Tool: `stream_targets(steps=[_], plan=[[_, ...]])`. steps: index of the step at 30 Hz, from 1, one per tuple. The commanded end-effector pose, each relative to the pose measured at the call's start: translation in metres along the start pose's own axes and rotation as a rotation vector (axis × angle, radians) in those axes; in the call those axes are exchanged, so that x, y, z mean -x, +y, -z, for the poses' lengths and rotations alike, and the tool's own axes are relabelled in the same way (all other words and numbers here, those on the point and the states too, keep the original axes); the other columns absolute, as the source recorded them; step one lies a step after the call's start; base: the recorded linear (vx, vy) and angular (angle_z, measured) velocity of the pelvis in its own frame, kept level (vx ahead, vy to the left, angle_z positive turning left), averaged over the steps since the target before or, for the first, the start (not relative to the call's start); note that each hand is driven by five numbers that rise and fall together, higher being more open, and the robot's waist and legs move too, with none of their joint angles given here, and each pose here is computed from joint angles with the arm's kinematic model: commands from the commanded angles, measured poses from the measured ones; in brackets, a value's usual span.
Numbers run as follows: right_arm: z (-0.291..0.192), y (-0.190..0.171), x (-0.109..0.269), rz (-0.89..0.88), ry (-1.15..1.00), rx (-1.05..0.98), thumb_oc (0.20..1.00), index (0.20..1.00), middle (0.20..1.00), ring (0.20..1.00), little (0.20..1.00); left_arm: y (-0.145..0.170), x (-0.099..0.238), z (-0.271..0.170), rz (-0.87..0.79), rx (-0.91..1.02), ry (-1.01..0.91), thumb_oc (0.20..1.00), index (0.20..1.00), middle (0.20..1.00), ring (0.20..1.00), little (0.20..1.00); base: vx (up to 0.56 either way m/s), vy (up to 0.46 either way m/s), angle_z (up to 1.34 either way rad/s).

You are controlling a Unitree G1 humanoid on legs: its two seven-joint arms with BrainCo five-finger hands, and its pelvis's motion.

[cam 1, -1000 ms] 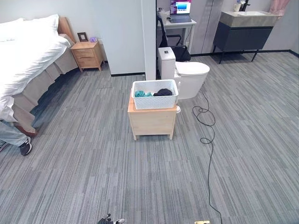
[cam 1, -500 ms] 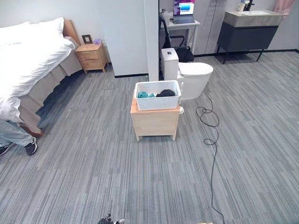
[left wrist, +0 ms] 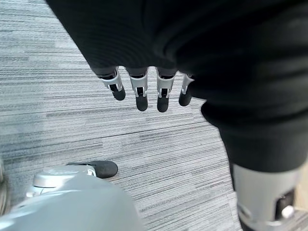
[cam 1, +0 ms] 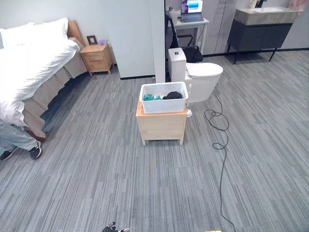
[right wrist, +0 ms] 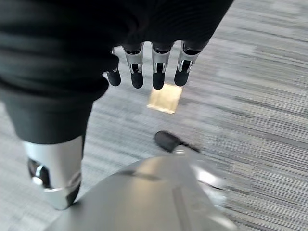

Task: Grab the laundry basket,head to the washer,open it,put in the laundry and shut it.

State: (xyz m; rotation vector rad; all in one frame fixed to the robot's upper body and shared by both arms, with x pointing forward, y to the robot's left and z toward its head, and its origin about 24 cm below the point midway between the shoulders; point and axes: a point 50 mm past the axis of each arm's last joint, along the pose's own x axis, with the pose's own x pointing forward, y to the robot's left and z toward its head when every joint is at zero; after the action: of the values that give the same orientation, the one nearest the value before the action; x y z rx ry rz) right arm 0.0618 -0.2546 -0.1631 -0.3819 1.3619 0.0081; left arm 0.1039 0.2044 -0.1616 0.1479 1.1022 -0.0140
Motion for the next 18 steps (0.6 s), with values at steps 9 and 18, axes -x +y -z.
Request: stream_targets(steps=[9,18], plan=[[-0.035,-0.020,0.001,0.066,-0.139,0.036,1.000,1.000,1.000,1.000,1.000,0.013,-0.002,-0.014,-0.022,0.028,-0.049,1.000,1.000,1.000,1.000,1.000,0.17,-0.094,0.08],[-0.055,0.020,0.001,-0.073,-0.224,0.067,1.000,1.000,1.000,1.000,1.000,0.042,0.004,-0.004,-0.119,0.060,-0.018,1.000,1.000,1.000,1.000,1.000,0.39,0.147,-0.46]])
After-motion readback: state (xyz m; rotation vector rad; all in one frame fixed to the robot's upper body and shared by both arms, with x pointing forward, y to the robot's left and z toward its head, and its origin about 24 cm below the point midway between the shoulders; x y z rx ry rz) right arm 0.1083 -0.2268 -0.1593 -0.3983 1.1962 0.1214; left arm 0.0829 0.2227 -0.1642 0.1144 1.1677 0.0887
